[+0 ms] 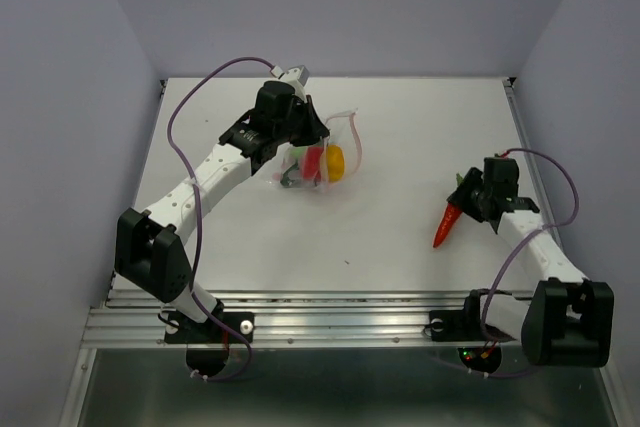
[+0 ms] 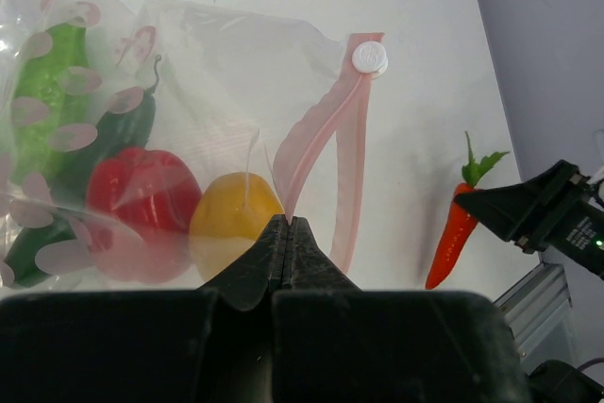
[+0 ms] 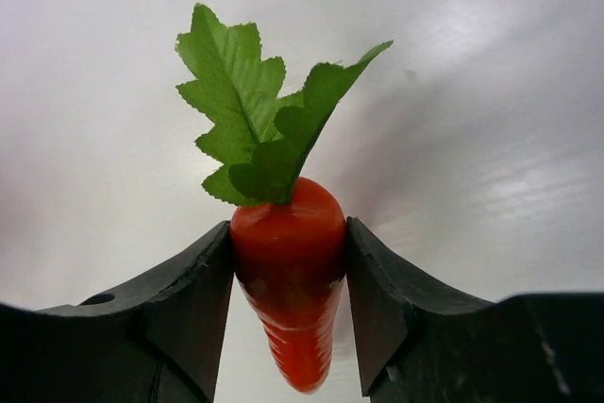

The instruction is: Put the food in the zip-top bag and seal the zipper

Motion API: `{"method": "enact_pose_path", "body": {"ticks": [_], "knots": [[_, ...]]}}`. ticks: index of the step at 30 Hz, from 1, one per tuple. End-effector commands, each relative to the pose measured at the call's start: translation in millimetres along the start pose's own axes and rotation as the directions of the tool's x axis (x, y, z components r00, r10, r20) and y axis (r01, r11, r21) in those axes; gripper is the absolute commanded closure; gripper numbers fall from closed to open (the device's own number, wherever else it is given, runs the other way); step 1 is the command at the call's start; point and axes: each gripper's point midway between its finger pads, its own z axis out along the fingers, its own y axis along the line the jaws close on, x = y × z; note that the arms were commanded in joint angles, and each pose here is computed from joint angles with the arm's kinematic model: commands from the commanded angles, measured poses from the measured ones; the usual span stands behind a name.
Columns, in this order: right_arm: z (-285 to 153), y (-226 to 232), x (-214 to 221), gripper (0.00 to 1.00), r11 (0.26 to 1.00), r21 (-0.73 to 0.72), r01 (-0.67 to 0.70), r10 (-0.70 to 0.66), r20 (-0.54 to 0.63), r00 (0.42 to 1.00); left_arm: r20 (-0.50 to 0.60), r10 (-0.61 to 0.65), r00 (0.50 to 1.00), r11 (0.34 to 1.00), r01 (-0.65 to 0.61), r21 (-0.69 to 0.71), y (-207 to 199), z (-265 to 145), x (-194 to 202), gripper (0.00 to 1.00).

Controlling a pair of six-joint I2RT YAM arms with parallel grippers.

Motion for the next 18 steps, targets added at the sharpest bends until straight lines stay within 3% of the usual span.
{"method": "enact_pose_path", "body": {"ticks": [1, 4, 5, 7, 8, 14, 18], "knots": [[-62.6, 115.5, -66.3, 0.69, 0.903, -0.356, 0.24, -0.113, 0.341, 0.933, 0.058, 0.017, 0.998, 0.998, -0.02, 0.052, -17.0, -10.5, -18.6, 1.0], [-121.6, 186.9, -98.6, 0.68, 0.79, -0.483, 0.378, -0.064, 0.548, 0.834, 0.058, 0.007, 0.998, 0.998, -0.01, 0.056, -19.0, -9.9, -19.5, 1.0], [-151.3, 220.9, -101.4, 0.68, 0.707, -0.533, 0.466, -0.031, 0.634, 0.772, 0.059, 0.006, 0.998, 0.998, -0.009, 0.057, -19.7, -10.3, -20.3, 1.0], [-178.0, 246.4, -105.8, 0.68, 0.637, -0.549, 0.541, 0.023, 0.715, 0.698, 0.054, -0.002, 0.999, 0.999, -0.001, 0.051, -18.8, -9.5, -20.6, 1.0], [-211.0, 264.5, -113.7, 0.68, 0.567, -0.563, 0.602, 0.115, 0.777, 0.619, 0.053, -0.005, 0.999, 0.999, 0.002, 0.051, -20.1, -9.5, -22.4, 1.0], [-253.5, 295.1, -118.3, 0.67, 0.441, -0.555, 0.706, 0.29, 0.832, 0.473, 0.045, -0.023, 0.999, 0.999, 0.021, 0.05, -21.6, -6.8, -24.4, 1.0], [-268.8, 316.2, -101.0, 0.66, 0.351, -0.562, 0.749, 0.352, 0.82, 0.451, 0.019, -0.034, 0.999, 0.998, 0.033, 0.057, -23.7, -0.8, -22.3, 1.0]]}}
